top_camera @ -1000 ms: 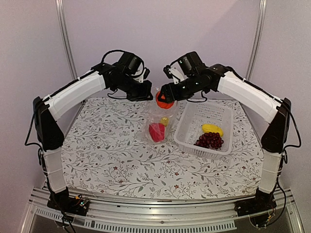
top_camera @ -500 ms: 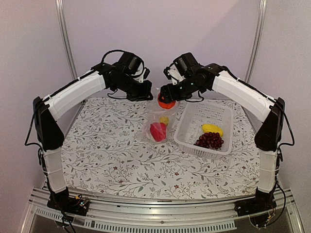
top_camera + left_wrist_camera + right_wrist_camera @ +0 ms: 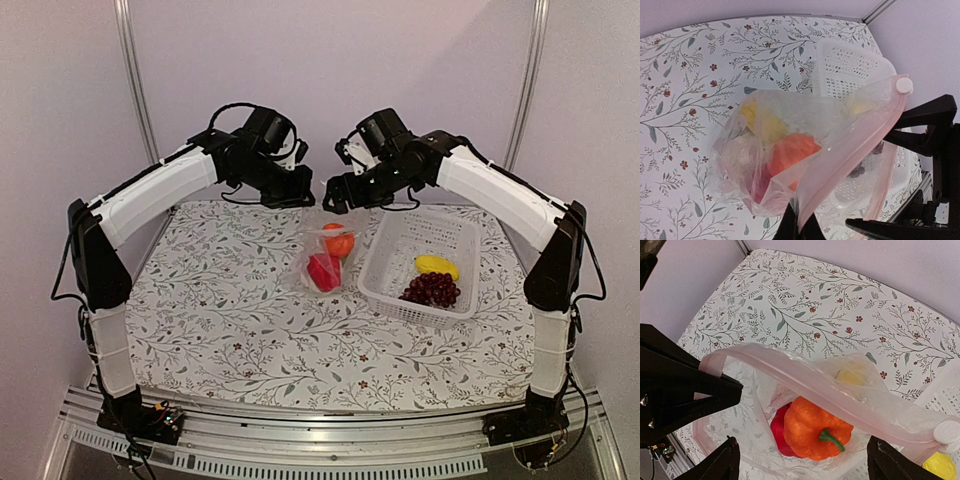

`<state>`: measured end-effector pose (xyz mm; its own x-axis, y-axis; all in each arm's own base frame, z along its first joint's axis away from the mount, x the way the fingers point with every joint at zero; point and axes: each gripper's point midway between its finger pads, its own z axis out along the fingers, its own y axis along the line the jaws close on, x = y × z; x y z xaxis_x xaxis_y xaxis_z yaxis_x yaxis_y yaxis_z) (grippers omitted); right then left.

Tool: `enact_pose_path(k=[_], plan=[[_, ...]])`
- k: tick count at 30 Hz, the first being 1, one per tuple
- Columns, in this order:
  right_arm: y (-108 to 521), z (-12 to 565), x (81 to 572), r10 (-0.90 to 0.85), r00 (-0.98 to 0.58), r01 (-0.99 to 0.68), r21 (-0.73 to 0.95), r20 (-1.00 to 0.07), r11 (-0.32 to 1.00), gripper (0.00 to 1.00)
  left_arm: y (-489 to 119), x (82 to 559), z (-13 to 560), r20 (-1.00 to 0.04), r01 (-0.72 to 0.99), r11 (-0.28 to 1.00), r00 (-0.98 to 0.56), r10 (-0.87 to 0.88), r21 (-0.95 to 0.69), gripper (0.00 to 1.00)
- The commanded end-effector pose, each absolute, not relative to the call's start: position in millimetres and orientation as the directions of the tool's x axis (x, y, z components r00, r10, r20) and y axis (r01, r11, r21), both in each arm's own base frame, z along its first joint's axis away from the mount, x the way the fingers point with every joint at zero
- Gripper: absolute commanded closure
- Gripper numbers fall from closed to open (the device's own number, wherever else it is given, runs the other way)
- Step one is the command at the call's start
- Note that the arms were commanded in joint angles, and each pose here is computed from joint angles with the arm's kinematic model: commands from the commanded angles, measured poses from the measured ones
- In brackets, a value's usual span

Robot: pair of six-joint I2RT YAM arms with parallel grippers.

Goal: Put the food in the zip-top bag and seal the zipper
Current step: Place the fake vegetable in the zipper food storage bag, then adjust the zipper on the food storage bag.

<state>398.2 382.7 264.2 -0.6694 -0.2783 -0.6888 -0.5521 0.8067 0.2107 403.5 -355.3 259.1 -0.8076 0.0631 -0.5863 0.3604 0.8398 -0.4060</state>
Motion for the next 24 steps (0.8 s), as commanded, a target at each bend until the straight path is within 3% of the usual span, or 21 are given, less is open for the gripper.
enact_pose_path(k=[1,7,14,24], plan=[[383.0,291.4,389.0,-0.245,-0.655,-0.559,0.241,-0.715,0.793,0.13,-354.0,410.6,271.7,-0.611,0.367,0.828,-0.790,0.037,-0.424,1.00],[373.4,309.9,380.3,-0.215,-0.655,-0.546,0.256,-0.724,0.798,0.17,-352.8,409.7,272.4,-0.614,0.368,0.829,-0.788,0.039,-0.420,1.00],[340.0,320.8,366.9,-0.222,-0.634,-0.513,0.187,-0.741,0.838,0.28,-351.3,407.8,270.0,-0.609,0.367,0.831,-0.792,0.042,-0.418,1.00],[330.0,277.0,362.1,-0.237,-0.720,-0.453,0.183,-0.652,0.873,0.43,-351.5,406.4,269.6,-0.607,0.371,0.829,-0.793,0.048,-0.419,1.00]])
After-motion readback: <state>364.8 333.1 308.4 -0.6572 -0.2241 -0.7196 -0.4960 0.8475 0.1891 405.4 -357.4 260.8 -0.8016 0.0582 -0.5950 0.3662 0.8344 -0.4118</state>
